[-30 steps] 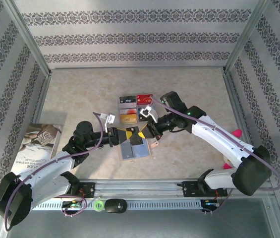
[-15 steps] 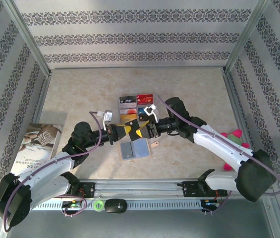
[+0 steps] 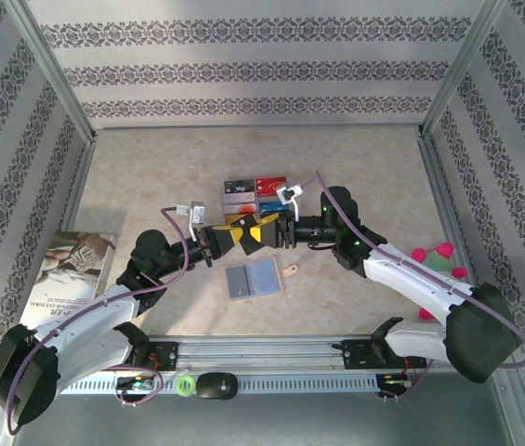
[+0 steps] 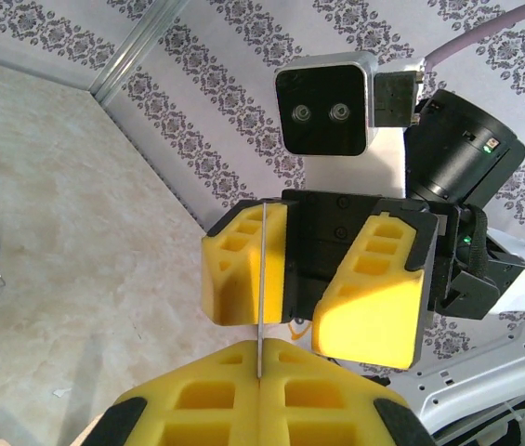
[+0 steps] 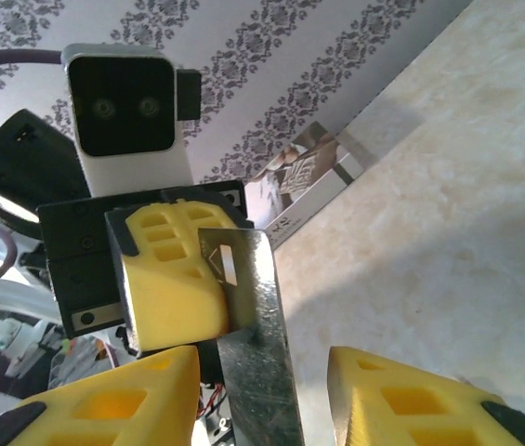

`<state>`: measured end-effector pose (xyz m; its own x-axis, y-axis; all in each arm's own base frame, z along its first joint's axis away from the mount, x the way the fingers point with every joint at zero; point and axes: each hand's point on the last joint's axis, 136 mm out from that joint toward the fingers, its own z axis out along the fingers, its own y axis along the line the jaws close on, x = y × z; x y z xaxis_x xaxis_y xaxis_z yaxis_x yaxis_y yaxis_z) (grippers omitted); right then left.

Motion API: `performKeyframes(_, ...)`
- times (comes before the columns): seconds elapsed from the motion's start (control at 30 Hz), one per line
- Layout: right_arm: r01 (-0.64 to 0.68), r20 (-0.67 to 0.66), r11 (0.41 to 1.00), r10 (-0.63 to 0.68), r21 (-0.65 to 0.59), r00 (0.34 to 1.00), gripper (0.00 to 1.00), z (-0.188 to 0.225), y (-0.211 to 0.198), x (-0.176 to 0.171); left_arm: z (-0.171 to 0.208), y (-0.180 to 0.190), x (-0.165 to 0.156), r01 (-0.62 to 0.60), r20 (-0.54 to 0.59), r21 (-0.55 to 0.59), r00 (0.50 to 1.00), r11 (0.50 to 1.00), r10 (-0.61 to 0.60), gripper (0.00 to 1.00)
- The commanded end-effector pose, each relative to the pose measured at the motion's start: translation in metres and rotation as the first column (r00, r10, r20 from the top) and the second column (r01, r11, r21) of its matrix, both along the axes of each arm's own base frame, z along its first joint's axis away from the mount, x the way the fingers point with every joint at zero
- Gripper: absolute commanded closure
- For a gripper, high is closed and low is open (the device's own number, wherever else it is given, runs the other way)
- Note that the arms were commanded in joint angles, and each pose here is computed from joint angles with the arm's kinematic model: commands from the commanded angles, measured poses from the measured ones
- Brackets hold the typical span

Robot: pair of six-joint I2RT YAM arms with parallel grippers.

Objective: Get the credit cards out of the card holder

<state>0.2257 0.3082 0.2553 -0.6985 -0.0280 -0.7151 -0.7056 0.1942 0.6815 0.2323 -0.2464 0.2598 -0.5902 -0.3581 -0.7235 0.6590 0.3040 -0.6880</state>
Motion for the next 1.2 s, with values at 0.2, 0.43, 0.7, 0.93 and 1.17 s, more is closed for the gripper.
performKeyframes(0.2,-0.106,0.042,0.993,0.104,0.047,0.994,0.77,0.015,0.002,-0.002,0.017,-0.002,-0.003,0.014,0.069,-0.026,0.998,1.0,-0.012,1.0)
performKeyframes(0.43,-0.11,0.101,0.993,0.113,-0.036,0.988,1.0,0.016,-0.006,0.003,0.006,0.003,0.006,-0.045,0.001,-0.002,0.999,0.999,0.045,0.09)
performKeyframes(0.7,0.045,0.345,0.844,0.169,-0.534,0.923,1.0,-0.017,-0.045,0.036,-0.03,0.039,0.013,-0.193,-0.173,0.194,0.958,0.962,0.227,0.0)
performKeyframes(0.93,0.038,0.342,0.625,0.374,-0.779,0.862,1.0,-0.039,-0.054,0.064,-0.075,0.056,0.008,-0.191,-0.307,0.342,0.903,0.92,0.302,0.0)
performKeyframes(1.17,-0.05,0.158,0.35,0.541,-0.935,0.826,1.0,-0.098,-0.049,0.089,-0.088,0.056,0.009,-0.178,-0.333,0.363,0.892,0.915,0.306,0.0)
